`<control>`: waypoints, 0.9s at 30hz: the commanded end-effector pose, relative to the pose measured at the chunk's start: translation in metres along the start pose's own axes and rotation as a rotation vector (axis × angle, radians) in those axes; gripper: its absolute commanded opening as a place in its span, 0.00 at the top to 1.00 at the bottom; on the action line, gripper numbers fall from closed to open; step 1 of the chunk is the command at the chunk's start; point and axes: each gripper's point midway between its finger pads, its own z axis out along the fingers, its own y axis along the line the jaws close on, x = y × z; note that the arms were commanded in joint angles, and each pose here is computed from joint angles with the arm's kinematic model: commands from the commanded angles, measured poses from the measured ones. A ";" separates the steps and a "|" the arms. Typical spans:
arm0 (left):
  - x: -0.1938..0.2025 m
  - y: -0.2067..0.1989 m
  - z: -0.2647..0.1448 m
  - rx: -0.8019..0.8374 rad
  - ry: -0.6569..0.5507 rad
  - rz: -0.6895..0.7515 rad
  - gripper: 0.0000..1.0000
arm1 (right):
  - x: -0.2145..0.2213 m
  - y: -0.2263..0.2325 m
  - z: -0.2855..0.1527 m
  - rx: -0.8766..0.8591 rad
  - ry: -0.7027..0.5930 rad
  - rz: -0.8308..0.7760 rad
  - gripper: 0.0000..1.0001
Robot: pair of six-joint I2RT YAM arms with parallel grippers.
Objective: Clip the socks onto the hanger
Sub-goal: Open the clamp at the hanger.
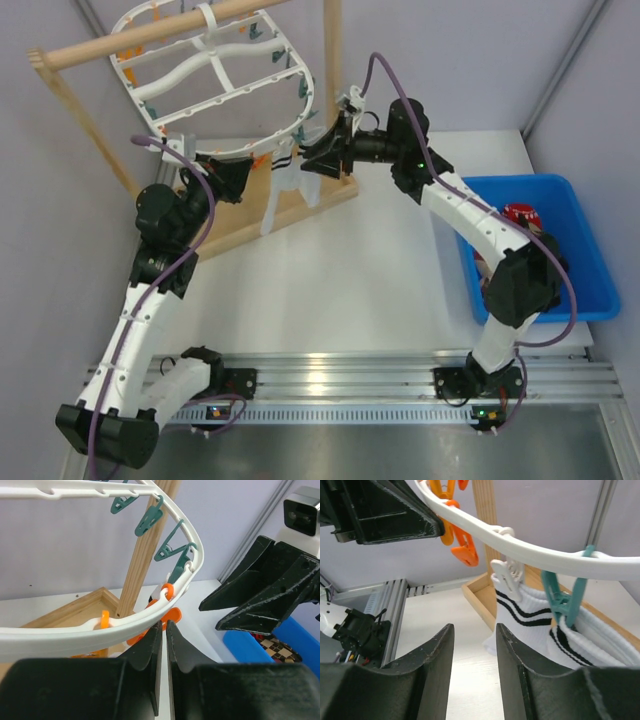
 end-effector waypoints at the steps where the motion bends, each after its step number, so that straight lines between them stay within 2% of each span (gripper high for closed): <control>1: -0.023 -0.011 -0.001 0.026 -0.054 0.012 0.88 | -0.044 0.038 -0.010 -0.075 -0.093 -0.134 0.61; 7: -0.023 -0.011 0.003 0.029 -0.048 0.005 0.88 | -0.041 0.061 0.005 -0.095 -0.148 -0.215 0.47; 10: -0.023 -0.011 0.005 0.029 -0.046 0.003 0.88 | -0.027 0.067 0.018 -0.069 -0.168 -0.252 0.45; 12: -0.024 -0.012 0.006 0.032 -0.045 0.000 0.88 | -0.030 0.068 0.023 -0.050 -0.226 -0.297 0.44; 13: -0.024 -0.012 0.007 0.033 -0.043 -0.002 0.88 | -0.017 0.065 0.029 -0.020 -0.232 -0.282 0.43; 15: -0.026 -0.012 0.007 0.034 -0.046 -0.003 0.88 | -0.026 0.067 0.032 -0.007 -0.315 -0.344 0.36; 22: -0.030 -0.012 0.006 0.024 -0.047 0.010 0.87 | -0.027 0.047 0.055 0.125 -0.446 -0.333 0.37; 27: -0.030 -0.011 0.006 0.020 -0.040 0.016 0.87 | -0.027 0.032 0.066 0.166 -0.478 -0.333 0.39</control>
